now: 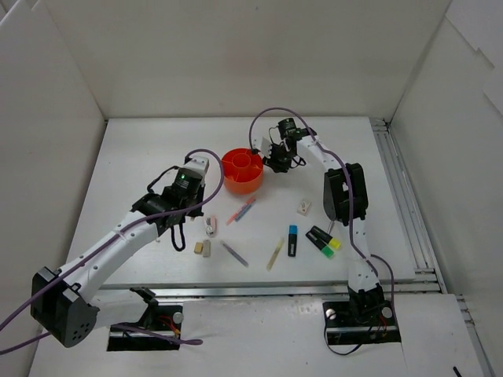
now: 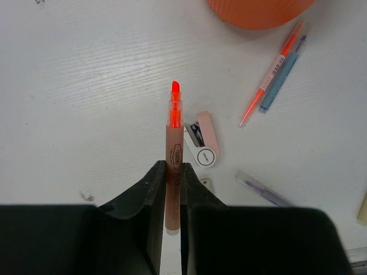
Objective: Sort the stationery into containers
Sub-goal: Close the pen cap on the pen.
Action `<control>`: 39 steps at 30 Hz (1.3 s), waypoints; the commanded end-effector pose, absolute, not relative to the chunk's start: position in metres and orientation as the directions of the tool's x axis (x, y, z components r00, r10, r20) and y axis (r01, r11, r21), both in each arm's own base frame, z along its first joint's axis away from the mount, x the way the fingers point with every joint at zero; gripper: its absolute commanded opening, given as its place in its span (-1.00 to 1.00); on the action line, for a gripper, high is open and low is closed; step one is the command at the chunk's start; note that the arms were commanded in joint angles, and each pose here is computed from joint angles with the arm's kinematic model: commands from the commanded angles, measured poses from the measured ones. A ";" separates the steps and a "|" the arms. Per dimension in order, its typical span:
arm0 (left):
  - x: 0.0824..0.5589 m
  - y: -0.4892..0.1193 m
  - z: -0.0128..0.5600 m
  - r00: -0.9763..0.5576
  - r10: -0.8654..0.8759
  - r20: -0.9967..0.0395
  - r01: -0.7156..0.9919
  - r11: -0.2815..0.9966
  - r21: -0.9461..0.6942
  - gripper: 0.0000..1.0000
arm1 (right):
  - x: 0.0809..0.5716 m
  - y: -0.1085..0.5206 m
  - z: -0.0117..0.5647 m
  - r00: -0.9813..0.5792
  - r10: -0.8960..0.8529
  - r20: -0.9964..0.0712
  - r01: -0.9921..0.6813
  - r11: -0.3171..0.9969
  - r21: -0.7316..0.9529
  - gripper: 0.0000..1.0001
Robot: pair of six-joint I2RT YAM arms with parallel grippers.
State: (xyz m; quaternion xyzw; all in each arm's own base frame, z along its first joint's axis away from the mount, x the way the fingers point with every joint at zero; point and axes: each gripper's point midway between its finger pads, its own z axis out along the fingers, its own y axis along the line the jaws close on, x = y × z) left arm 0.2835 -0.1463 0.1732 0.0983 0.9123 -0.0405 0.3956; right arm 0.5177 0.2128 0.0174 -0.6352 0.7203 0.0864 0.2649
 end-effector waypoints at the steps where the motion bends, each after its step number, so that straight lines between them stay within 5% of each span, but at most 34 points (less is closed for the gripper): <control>1: 0.297 -0.145 0.183 -0.630 0.146 -0.763 0.205 0.979 0.018 -1.00 | 0.507 0.212 0.012 -0.007 -0.896 -0.444 -0.978 0.099 -0.183 -0.48; 10: 0.299 -0.144 0.178 -0.641 0.153 -0.752 0.208 0.978 0.021 -1.00 | 0.505 0.216 0.009 0.061 -0.900 -0.431 -0.984 0.017 -0.176 -0.39; 14: 0.301 -0.144 0.177 -0.647 0.147 -0.748 0.206 0.978 0.015 -1.00 | 0.501 0.215 0.010 0.071 -0.900 -0.429 -0.987 -0.001 -0.162 -0.55; 18: 0.302 -0.145 0.179 -0.644 0.142 -0.752 0.203 0.979 0.011 -1.00 | 0.499 0.215 0.011 0.082 -0.900 -0.429 -0.987 -0.014 -0.160 -1.00; 22: 0.304 -0.144 0.186 -0.632 0.127 -0.765 0.202 0.979 -0.004 -1.00 | 0.497 0.219 0.019 0.084 -0.882 -0.463 -0.987 -0.009 -0.161 -1.00; 32: 0.293 -0.165 0.217 -0.567 0.096 -0.818 0.317 0.942 -0.109 -1.00 | 0.518 0.209 0.142 -0.186 -0.609 -0.771 -0.927 0.370 -0.069 -1.00; 35: 0.281 -0.183 0.237 -0.506 0.077 -0.859 0.415 0.895 -0.164 -1.00 | 0.521 0.207 0.194 -0.206 -0.472 -0.857 -0.879 0.474 -0.050 -1.00; 37: 0.277 -0.193 0.243 -0.471 0.075 -0.879 0.472 0.863 -0.179 -1.00 | 0.527 0.212 0.258 -0.081 -0.381 -0.921 -0.841 0.522 -0.142 -1.00; 39: 0.273 -0.198 0.246 -0.446 0.072 -0.892 0.497 0.849 -0.180 -1.00 | 0.511 0.218 0.298 -0.101 -0.207 -0.973 -0.795 0.605 -0.046 -1.00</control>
